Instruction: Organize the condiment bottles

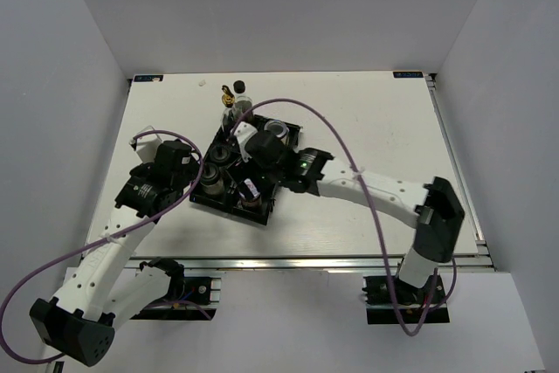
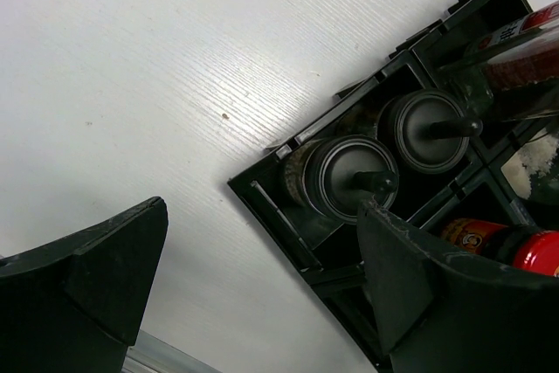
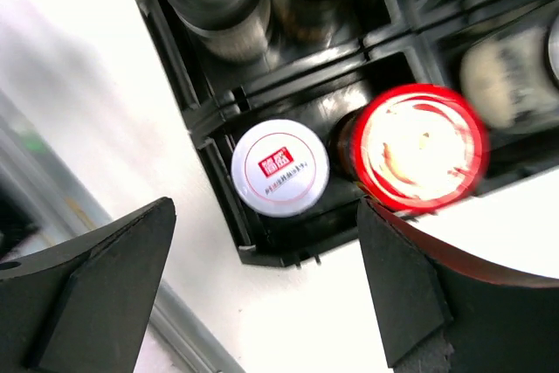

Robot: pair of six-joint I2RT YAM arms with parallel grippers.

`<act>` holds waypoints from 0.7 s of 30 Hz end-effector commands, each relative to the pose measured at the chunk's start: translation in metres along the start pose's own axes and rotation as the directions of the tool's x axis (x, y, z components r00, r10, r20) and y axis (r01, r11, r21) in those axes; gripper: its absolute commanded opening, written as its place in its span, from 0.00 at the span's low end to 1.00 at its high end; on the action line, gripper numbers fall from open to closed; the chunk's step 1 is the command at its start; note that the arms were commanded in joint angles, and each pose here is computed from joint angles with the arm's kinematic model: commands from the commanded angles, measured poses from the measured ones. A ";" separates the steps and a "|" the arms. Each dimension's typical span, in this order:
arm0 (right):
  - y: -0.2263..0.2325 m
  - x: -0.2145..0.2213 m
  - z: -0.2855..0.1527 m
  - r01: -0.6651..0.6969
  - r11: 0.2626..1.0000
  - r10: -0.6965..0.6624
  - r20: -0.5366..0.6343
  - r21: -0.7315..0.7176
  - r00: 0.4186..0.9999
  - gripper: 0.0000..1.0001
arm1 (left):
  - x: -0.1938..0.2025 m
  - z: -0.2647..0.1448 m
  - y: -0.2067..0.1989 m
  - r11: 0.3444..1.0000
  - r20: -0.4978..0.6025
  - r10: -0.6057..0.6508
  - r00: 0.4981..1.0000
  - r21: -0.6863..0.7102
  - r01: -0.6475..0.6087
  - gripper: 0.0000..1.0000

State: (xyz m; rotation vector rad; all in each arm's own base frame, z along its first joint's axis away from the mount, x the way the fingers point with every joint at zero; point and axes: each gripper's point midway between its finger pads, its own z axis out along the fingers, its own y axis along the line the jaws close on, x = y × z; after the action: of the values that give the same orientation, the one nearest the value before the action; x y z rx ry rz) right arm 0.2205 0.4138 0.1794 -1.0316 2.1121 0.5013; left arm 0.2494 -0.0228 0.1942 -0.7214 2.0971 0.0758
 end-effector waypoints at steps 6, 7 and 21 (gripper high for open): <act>-0.095 -0.013 -0.073 -0.308 0.935 0.268 0.221 0.175 0.938 0.89 | -0.012 -0.001 0.001 0.999 0.036 -0.025 0.999 -0.028 0.026 0.98; -0.110 0.007 -0.082 -0.348 0.914 0.304 0.216 0.208 0.928 0.89 | -0.011 0.001 -0.001 0.999 0.038 -0.021 0.999 -0.024 0.021 0.98; -0.250 0.124 -0.185 -0.647 0.575 0.417 0.501 0.501 0.758 0.89 | -0.051 -0.007 0.005 0.999 0.137 -0.019 0.990 -0.038 0.024 0.98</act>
State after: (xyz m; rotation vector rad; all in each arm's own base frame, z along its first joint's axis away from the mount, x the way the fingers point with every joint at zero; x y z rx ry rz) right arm 0.2816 0.0924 0.1873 0.1184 2.0922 0.1679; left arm 0.2571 -0.0039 0.2042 -0.7542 2.0494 0.1657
